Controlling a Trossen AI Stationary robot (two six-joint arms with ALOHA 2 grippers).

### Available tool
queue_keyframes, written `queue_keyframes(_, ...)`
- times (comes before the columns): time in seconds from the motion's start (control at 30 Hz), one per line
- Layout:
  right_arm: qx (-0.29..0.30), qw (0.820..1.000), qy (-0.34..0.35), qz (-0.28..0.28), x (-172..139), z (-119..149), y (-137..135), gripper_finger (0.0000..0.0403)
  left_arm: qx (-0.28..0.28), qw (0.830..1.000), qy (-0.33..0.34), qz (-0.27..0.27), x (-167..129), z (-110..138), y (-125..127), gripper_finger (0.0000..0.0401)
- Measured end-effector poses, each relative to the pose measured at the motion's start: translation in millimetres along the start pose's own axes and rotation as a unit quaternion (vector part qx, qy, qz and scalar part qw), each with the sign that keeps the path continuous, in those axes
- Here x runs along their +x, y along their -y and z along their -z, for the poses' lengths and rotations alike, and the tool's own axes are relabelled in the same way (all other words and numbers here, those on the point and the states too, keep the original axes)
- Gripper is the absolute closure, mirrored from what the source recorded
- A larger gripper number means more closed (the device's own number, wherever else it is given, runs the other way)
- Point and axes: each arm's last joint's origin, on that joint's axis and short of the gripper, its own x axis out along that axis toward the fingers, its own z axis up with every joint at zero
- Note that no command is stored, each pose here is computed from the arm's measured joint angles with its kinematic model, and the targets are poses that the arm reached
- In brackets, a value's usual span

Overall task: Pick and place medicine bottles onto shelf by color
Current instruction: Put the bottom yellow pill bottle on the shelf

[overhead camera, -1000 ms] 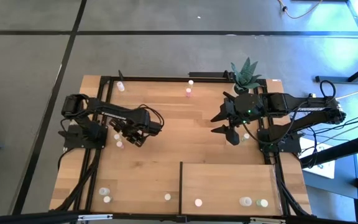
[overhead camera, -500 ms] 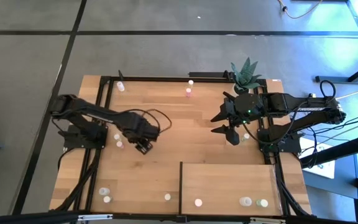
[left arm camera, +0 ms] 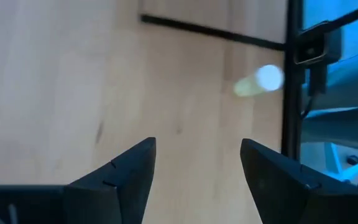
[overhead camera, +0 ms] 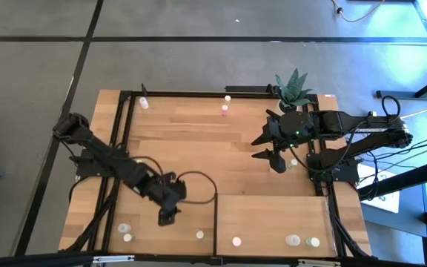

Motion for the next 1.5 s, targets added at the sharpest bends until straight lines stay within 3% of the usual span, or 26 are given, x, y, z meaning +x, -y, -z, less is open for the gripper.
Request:
queue_keyframes(0.23,-0.005,1.000,0.000,-0.001,0.0,0.1,-0.2,0.0185,0.042,0.998,0.036,0.033,21.6,11.1,33.0,0.0173)
queue_keyframes(0.47,-0.074,0.995,0.001,-0.062,0.0,0.3,-11.0,0.0185,0.079,0.995,0.052,0.028,48.6,26.5,54.6,0.0173)
queue_keyframes(0.7,-0.090,0.991,0.004,-0.094,-0.3,1.8,-23.5,0.0185,0.051,0.994,0.100,0.008,62.8,36.1,68.1,0.0173)
queue_keyframes(0.9,-0.101,0.989,0.001,-0.106,-0.7,3.8,-30.6,0.0185,0.003,0.989,0.145,0.025,62.5,29.8,73.1,0.0173)
queue_keyframes(1.27,-0.105,0.988,-0.001,-0.111,-0.9,4.7,-33.3,0.0185,-0.006,0.984,0.180,0.020,61.1,26.0,74.9,0.0173)
queue_keyframes(1.5,-0.105,0.988,-0.001,-0.111,-0.9,4.8,-33.3,0.0185,0.015,0.977,0.207,0.052,73.0,22.7,83.7,0.0173)
